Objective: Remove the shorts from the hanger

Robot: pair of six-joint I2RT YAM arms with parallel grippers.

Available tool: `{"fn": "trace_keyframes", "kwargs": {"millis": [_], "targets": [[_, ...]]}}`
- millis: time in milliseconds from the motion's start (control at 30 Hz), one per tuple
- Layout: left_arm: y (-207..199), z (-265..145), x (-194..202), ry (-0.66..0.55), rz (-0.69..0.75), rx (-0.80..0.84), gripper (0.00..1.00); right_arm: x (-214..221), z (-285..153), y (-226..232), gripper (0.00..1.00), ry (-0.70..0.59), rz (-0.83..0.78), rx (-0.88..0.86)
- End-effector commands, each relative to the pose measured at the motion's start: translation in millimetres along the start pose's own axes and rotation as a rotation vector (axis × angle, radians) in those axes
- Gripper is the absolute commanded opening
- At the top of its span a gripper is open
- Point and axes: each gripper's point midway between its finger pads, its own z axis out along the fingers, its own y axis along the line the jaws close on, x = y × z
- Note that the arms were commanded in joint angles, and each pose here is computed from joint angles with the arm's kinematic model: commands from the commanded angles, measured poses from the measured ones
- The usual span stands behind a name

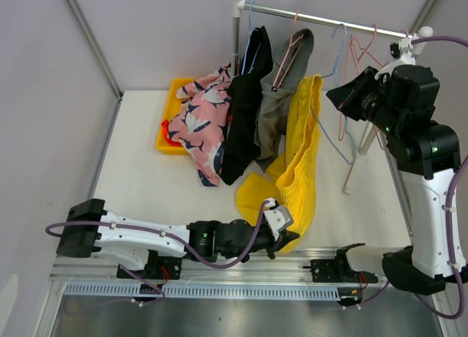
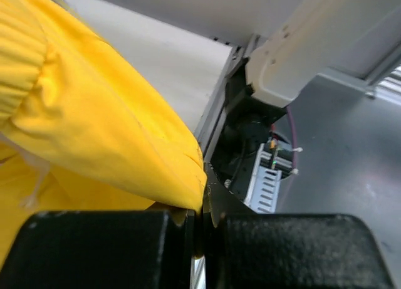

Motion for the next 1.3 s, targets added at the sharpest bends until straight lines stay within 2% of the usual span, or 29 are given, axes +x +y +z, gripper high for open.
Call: {"fn": "trace_keyframes", "kwargs": {"millis": [0,33,67,100,167,200,233,300,333,400,433,467,533,567,600,667,700,800,867,933,967,1000,1033,1067,1100,1133,1167,1200,1267], "targets": [[0.0,13.7,-38.3,-0.045,-0.001,-0.063,0.00,-29.7,-36.0,22.7,0.00,-0.161,0.067,-0.115],[21.7,24.6,-36.0,-0.020,0.012,-0.130,0.00,-19.5,-43.0,24.8,0.00,-0.132,0.083,-0.137],[30.8,32.5,-61.9,-0.052,0.000,-0.167,0.00,-2.1,-41.5,18.1,0.00,-0.085,0.104,-0.126],[42.1,37.8,-79.1,-0.044,-0.016,-0.203,0.00,3.2,-62.0,21.2,0.00,-0.086,0.122,-0.156],[86.3,55.5,-99.2,-0.038,-0.039,-0.310,0.00,30.6,-68.8,11.7,0.00,-0.011,0.181,-0.143],[112.0,55.9,-119.6,-0.039,-0.057,-0.374,0.00,35.8,-88.1,11.2,0.00,-0.013,0.194,-0.166],[121.9,57.9,-143.1,-0.068,-0.066,-0.395,0.00,41.1,-93.7,8.9,0.00,-0.003,0.219,-0.166],[147.0,67.8,-130.0,0.017,-0.062,-0.457,0.00,45.3,-107.0,6.4,0.00,-0.003,0.226,-0.170],[153.8,65.2,-170.5,-0.046,-0.076,-0.472,0.00,47.5,-113.5,2.5,0.00,0.001,0.224,-0.154],[162.7,61.5,-163.5,0.017,-0.058,-0.522,0.00,41.5,-121.0,2.3,0.00,-0.013,0.208,-0.143],[155.1,57.3,-170.5,0.008,-0.056,-0.509,0.00,30.8,-131.9,4.5,0.00,-0.042,0.199,-0.139],[145.9,40.2,-185.4,-0.026,-0.063,-0.501,0.00,27.1,-127.0,4.1,0.00,-0.042,0.172,-0.123],[122.3,15.7,-168.9,-0.014,-0.031,-0.531,0.00,11.7,-129.3,6.6,0.00,-0.086,0.142,-0.113],[112.9,-0.3,-174.1,-0.037,-0.030,-0.541,0.00,6.6,-116.5,1.8,0.00,-0.095,0.106,-0.072],[95.1,-33.2,-185.3,-0.084,-0.035,-0.550,0.00,0.7,-110.8,1.1,0.00,-0.112,0.089,-0.058],[94.7,-66.0,-182.2,-0.066,-0.025,-0.582,0.00,-6.9,-88.0,-1.4,0.00,-0.117,0.053,-0.017],[99.2,-93.9,-199.1,-0.107,-0.061,-0.598,0.00,-12.4,-79.6,0.7,0.00,-0.129,0.025,-0.018],[141.5,-157.7,-237.0,-0.174,-0.018,-0.776,0.00,-24.4,-45.4,4.2,0.00,-0.131,-0.018,0.004],[159.7,-195.2,-271.0,-0.242,0.002,-0.804,0.00,-36.2,-34.5,7.5,0.00,-0.149,-0.034,0.008],[190.9,-240.1,-315.3,-0.360,0.010,-0.912,0.00,-42.2,-11.5,2.9,0.00,-0.141,-0.044,0.024],[197.8,-237.5,-325.6,-0.353,0.057,-0.907,0.00,-45.7,-5.3,0.7,0.00,-0.145,-0.044,0.029],[213.7,-262.8,-350.7,-0.413,0.070,-0.976,0.00,-54.2,1.1,-5.3,0.00,-0.167,-0.038,0.039],[212.1,-276.6,-376.9,-0.477,0.085,-0.969,0.00,-52.7,12.6,-8.5,0.00,-0.146,-0.033,0.036],[227.0,-246.5,-378.5,-0.399,0.157,-0.942,0.00,-53.6,17.0,-10.7,0.00,-0.138,-0.028,0.030],[233.7,-264.8,-404.8,-0.458,0.178,-0.984,0.00,-56.5,22.8,-18.2,0.00,-0.141,-0.020,0.042],[246.0,-243.0,-422.9,-0.453,0.223,-0.955,0.00,-54.6,28.1,-20.3,0.00,-0.128,-0.013,0.035],[263.0,-243.1,-429.8,-0.448,0.245,-0.985,0.00,-56.1,32.6,-21.5,0.00,-0.134,-0.013,0.029],[255.5,-258.5,-458.4,-0.550,0.274,-0.984,0.00,-49.8,40.1,-31.8,0.00,-0.116,-0.005,0.046],[275.5,-253.2,-469.6,-0.603,0.275,-0.979,0.00,-46.0,43.1,-35.5,0.00,-0.112,0.002,0.040]]}}
